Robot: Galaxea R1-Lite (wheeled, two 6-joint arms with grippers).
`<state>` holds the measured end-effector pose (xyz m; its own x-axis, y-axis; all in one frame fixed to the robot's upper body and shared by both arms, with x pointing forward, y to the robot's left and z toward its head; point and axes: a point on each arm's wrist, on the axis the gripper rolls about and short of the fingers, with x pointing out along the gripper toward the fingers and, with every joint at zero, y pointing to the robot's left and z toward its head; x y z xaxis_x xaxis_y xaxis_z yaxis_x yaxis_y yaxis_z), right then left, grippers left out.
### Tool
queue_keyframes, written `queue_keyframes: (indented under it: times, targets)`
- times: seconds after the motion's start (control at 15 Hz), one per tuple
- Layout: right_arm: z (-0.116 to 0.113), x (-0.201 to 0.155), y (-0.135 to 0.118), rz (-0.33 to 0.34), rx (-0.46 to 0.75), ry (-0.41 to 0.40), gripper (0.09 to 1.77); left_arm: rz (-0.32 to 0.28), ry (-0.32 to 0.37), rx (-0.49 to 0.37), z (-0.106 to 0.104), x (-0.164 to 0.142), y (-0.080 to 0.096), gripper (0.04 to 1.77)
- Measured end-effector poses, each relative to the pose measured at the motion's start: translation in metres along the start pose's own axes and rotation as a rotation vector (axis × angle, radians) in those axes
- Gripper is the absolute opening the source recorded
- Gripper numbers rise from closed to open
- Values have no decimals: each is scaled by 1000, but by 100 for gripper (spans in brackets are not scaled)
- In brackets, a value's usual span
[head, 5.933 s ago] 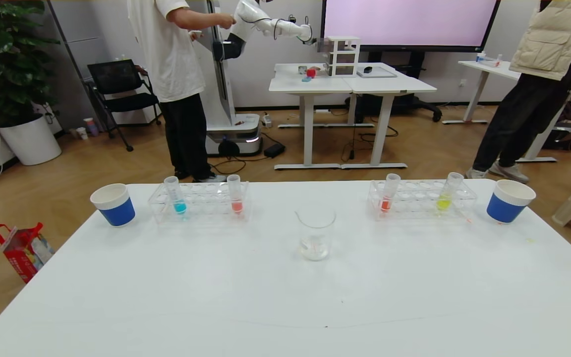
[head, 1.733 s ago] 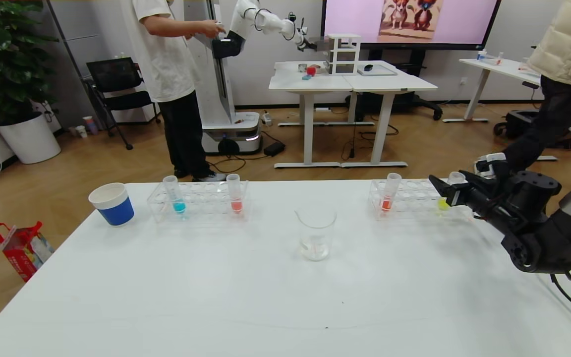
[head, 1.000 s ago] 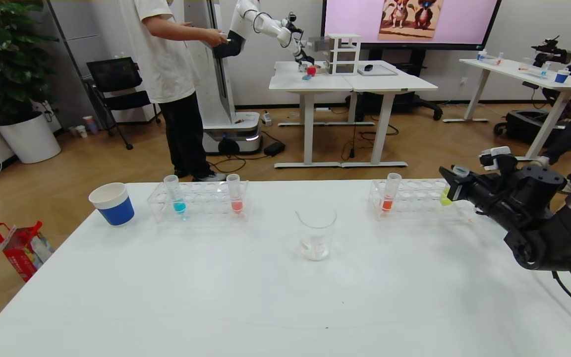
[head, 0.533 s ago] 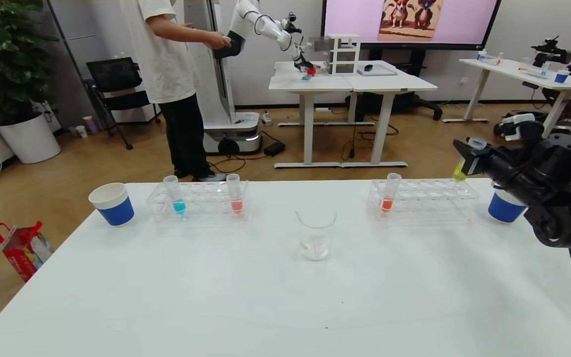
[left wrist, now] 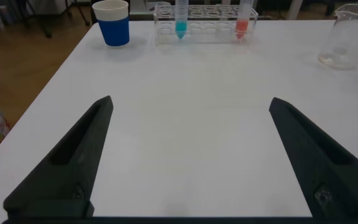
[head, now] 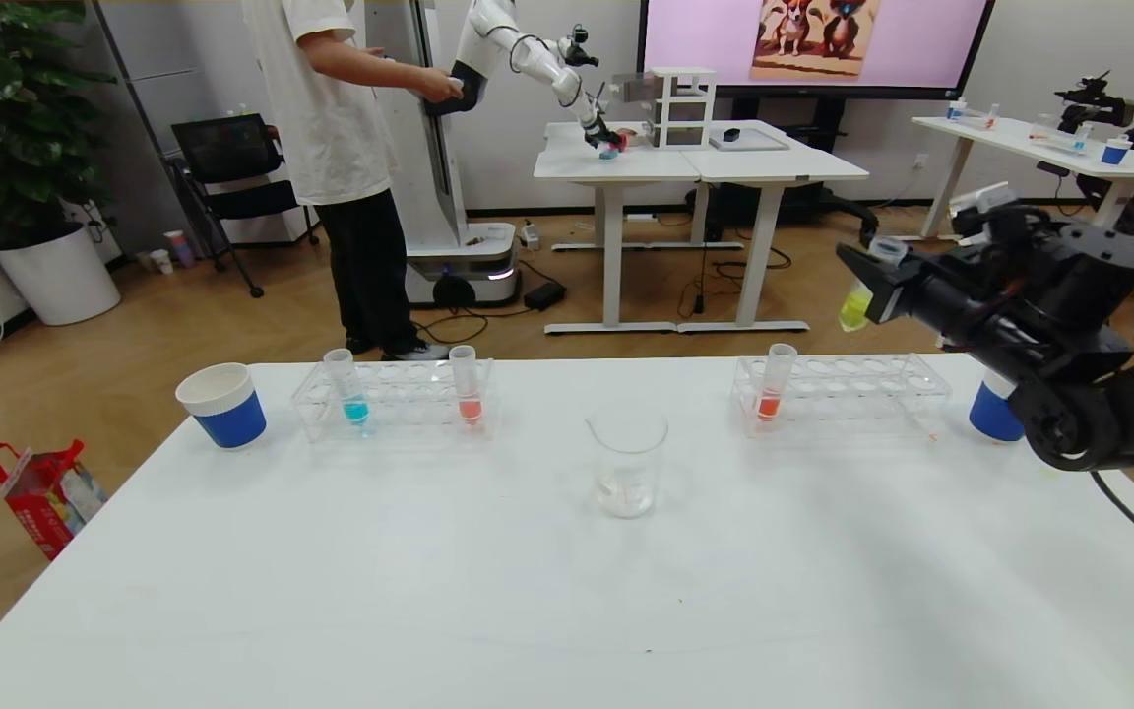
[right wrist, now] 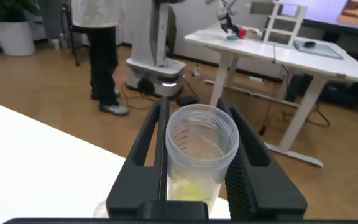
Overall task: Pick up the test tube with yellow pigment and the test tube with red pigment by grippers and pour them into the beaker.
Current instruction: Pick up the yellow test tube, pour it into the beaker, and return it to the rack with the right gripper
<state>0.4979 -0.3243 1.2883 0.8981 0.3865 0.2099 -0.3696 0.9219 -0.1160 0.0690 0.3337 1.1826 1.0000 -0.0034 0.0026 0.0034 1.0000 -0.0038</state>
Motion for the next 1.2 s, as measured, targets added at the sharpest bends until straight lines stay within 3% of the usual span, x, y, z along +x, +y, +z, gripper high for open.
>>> queue_keyframes:
  times: [0.27,0.6,0.73,1.2]
  targets:
    - [16,23,57,169,-125,-85,52,0,0,0,0,0,0,175]
    - [5,37,114,323,-363,-238,52,0,0,0,0,0,0,175]
    - [-7,40,130,404,-449,-307,52,0,0,0,0,0,0,175]
    - [-44,45,153,545,-684,-371,52,0,0,0,0,0,0,175]
